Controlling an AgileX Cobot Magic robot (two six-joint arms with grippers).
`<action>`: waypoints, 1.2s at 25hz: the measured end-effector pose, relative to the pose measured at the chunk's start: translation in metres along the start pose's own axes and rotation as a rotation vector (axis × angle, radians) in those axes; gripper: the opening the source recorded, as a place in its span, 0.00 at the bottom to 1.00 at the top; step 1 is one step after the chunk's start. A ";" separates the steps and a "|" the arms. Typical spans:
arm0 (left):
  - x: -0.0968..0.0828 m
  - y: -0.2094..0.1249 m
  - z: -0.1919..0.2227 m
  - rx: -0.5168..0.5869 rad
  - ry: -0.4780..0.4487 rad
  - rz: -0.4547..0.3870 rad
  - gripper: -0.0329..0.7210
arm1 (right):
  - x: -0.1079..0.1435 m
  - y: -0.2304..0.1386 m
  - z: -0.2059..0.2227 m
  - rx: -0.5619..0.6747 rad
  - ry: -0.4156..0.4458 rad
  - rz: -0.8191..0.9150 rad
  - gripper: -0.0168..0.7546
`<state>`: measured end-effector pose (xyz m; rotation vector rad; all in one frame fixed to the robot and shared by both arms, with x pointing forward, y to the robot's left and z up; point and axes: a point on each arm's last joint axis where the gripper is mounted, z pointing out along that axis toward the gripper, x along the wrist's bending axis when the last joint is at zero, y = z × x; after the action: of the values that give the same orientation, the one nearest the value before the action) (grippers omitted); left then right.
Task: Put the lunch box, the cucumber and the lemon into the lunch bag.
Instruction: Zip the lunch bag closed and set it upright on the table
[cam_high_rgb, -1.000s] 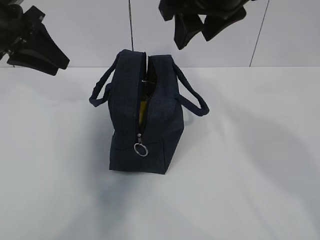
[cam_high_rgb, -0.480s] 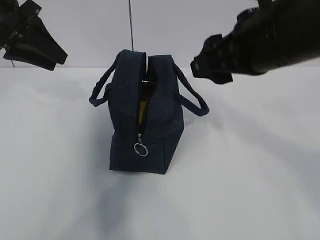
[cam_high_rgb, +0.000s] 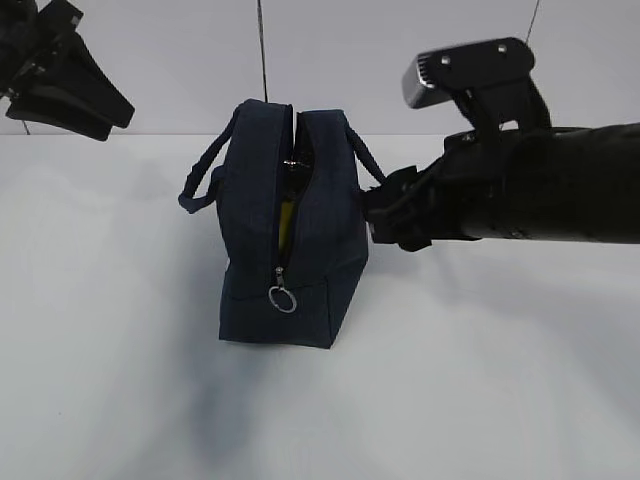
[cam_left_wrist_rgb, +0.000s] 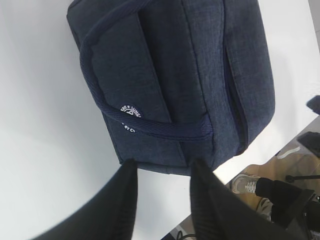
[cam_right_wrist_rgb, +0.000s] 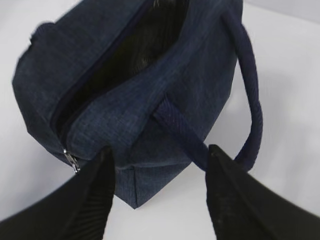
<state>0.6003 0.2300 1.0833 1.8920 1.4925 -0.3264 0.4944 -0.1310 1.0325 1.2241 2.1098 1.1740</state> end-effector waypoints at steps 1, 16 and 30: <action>0.000 0.000 0.000 0.000 0.000 -0.002 0.38 | 0.000 -0.002 0.004 0.003 0.001 0.004 0.58; 0.000 0.000 0.000 0.000 0.001 -0.019 0.38 | 0.009 -0.071 -0.005 -0.397 0.166 -0.049 0.58; 0.000 0.000 0.000 0.000 0.001 -0.019 0.38 | 0.016 -0.125 0.035 -0.326 0.276 -0.010 0.58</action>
<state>0.6003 0.2300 1.0832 1.8793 1.5116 -0.3348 0.4498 -0.1331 0.9095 0.9461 1.9976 1.6851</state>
